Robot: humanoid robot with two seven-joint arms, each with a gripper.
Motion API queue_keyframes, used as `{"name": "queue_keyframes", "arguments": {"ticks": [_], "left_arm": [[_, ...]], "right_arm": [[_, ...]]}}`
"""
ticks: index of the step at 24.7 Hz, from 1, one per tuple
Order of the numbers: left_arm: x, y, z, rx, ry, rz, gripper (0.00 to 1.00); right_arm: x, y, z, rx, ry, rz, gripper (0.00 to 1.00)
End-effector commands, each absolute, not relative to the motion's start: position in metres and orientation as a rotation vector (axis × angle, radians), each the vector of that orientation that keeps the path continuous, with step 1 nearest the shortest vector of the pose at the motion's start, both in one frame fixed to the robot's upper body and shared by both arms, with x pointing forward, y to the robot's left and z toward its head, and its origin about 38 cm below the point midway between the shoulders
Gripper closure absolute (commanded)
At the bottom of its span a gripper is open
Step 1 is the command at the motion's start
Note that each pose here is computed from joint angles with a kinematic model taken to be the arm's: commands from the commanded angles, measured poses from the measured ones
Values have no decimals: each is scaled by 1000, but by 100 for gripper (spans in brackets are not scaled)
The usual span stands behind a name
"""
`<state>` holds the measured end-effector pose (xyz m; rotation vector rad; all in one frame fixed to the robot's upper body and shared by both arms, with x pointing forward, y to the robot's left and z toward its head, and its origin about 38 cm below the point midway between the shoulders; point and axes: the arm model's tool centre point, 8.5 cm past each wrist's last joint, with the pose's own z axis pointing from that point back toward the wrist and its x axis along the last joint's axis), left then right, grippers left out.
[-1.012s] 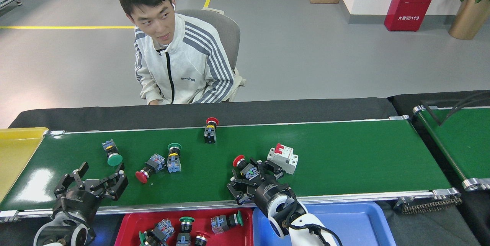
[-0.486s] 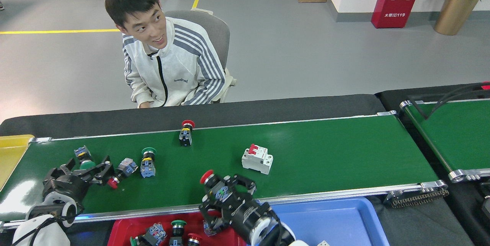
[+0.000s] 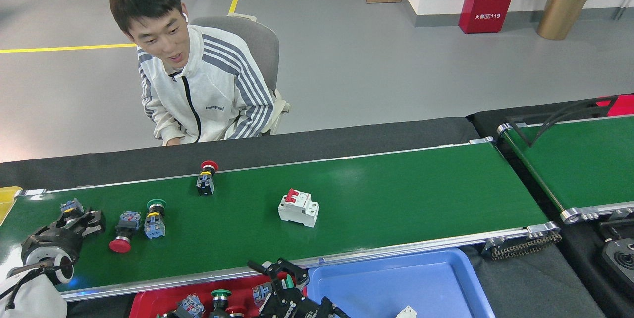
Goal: Pick switch part from conveyor to tray
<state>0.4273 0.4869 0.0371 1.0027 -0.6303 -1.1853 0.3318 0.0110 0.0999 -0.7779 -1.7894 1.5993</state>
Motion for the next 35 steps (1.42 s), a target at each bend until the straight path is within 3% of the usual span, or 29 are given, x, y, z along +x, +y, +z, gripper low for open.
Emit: {"name": "queue_keyframes", "arguments": {"ticks": [1,5,7,9,15,18,19,22,24,31,35], "left_arm": [[431,480,44,1010,-688,-1225,89],[426,459,65,1046,-830,-1325,89],[415,443,79,1068,-925,-1375,89],[397,423,90,1085,-1011,-1443,89],[303,340,83,957,-1265,-1675,85],[254,310,56,821,-1292,-1687,71],[247,303,49,793,-1295,-1662,61],[237,297,39,764,-1282,-1625,6],[235,298,38,766,-1279,-1614,1],[230,331,44,859,-1208,-1516,1],[216,396,51,1051,-971,-1262,1]], "right_arm": [[356,-33,107,-981,-1603,1369,0],[365,-169,81,-1285,-1294,1148,0],[346,-216,60,-1309,-1182,1129,0],[338,-241,50,-1253,-1191,1156,0],[337,-250,50,-1205,-1231,1153,0],[333,-251,47,-1199,-1226,1161,0],[331,-253,46,-1200,-1222,1166,0],[331,-256,49,-1212,-1222,1172,0],[330,-256,50,-1212,-1225,1174,0],[324,-253,56,-1188,-1286,1217,0],[305,-245,61,-1146,-1353,1255,0]]}}
